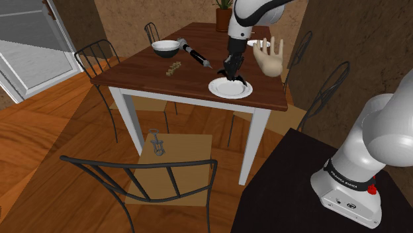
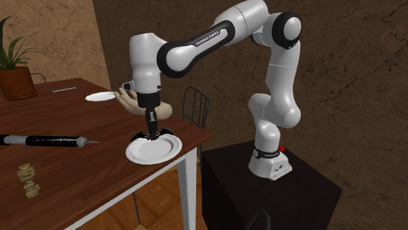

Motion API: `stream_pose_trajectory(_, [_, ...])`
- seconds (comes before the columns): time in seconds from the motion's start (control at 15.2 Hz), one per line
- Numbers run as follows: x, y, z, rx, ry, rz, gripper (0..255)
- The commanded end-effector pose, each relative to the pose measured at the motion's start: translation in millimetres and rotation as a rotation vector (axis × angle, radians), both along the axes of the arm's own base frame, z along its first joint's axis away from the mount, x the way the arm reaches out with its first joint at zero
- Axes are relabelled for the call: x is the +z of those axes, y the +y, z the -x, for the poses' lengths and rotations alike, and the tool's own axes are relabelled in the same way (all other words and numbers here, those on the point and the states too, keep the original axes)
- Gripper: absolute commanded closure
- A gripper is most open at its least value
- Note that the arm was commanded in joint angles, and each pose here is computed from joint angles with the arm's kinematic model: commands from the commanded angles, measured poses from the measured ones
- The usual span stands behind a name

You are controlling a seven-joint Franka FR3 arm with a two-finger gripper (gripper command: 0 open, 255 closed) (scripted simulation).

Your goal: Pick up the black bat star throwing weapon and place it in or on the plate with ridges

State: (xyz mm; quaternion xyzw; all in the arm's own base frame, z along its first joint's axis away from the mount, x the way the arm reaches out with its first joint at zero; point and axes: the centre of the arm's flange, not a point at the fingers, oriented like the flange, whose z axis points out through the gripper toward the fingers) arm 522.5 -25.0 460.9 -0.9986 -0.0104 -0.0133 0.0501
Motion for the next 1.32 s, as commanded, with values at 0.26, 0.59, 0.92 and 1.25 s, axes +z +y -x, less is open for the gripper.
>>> stream_pose_trajectory(0.26, [-32, 0, 0, 0.000, -0.001, 0.000, 255])
stream_pose_trajectory(0.59, [-33, 0, 0, 0.000, -0.001, 0.000, 255])
stream_pose_trajectory(0.92, [-33, 0, 0, 0.000, -0.001, 0.000, 0])
stream_pose_trajectory(1.25, [-20, -2, 0, 0.000, -0.001, 0.000, 0])
